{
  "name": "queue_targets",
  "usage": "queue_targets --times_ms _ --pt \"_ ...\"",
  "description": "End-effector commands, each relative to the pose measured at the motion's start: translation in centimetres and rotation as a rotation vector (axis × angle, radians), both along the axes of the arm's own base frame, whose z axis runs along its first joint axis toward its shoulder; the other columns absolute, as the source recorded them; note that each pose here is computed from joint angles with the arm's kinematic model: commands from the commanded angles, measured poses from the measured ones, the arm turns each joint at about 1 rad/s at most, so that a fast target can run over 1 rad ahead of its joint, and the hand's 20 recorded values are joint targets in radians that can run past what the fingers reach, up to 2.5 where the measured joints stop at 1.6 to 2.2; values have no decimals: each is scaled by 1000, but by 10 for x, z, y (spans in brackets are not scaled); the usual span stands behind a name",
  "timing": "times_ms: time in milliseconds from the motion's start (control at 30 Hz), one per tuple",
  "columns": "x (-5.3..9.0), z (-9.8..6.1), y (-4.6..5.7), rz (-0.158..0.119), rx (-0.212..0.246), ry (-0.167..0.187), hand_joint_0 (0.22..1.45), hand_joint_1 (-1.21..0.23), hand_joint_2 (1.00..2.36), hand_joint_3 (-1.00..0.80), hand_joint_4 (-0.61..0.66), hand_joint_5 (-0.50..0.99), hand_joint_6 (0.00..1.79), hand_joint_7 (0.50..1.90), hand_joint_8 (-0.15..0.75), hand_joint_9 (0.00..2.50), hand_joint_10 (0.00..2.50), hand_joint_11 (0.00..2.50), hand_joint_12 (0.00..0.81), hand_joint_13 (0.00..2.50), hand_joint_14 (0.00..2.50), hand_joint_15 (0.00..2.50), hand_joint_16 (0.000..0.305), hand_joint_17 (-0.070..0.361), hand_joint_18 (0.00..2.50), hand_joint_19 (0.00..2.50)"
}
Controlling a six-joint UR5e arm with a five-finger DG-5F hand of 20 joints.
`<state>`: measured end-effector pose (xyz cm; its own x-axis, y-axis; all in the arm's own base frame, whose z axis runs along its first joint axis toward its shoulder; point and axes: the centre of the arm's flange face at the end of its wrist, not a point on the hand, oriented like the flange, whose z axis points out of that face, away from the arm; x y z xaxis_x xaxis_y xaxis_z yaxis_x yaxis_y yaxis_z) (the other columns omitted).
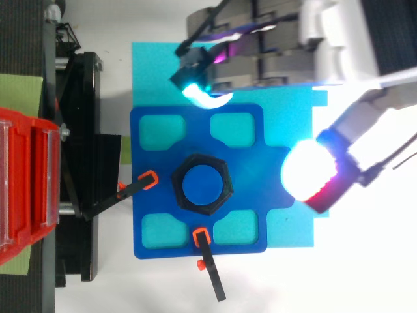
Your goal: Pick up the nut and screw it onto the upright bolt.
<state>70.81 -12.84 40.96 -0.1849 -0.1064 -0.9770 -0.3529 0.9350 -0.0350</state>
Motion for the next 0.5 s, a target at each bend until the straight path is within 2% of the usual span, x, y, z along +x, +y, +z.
queue_targets --times_ms 0,33,100,167,233,300,367,467 --pt "-28 18 0 -9 -69 -6 473 -145 1000 -500 206 -150 502 684 229 596 0 0 328 396 0 0 39 88 52 0" --pt "-36 24 1 -18 -72 -10 473 -147 1000 -500 203 -150 502 688 230 594 0 0 329 394 0 0 39 88 51 0" --pt "-58 31 1 -71 -79 -37 472 -152 1000 -500 201 -151 502 693 232 593 0 0 329 387 0 0 39 88 49 0" --pt "-67 33 0 -100 -81 -57 474 -157 1000 -500 201 -151 502 697 233 595 0 0 328 385 0 0 39 88 47 0" --pt "-86 39 3 -147 -79 -95 475 -159 1000 -500 204 -151 502 698 233 599 0 0 328 385 0 0 39 88 45 0" --pt "-95 40 5 -178 -62 -107 479 -168 1000 -500 205 -151 502 701 234 602 0 0 326 384 0 0 39 87 43 0" --pt "-102 38 7 -198 -34 -93 483 -178 1000 -500 205 -152 502 705 234 608 0 0 325 380 0 0 38 86 40 0" --pt "-103 36 9 -220 -1 -65 493 -208 1000 -500 209 -153 502 717 233 614 0 0 329 374 0 0 38 86 38 0"
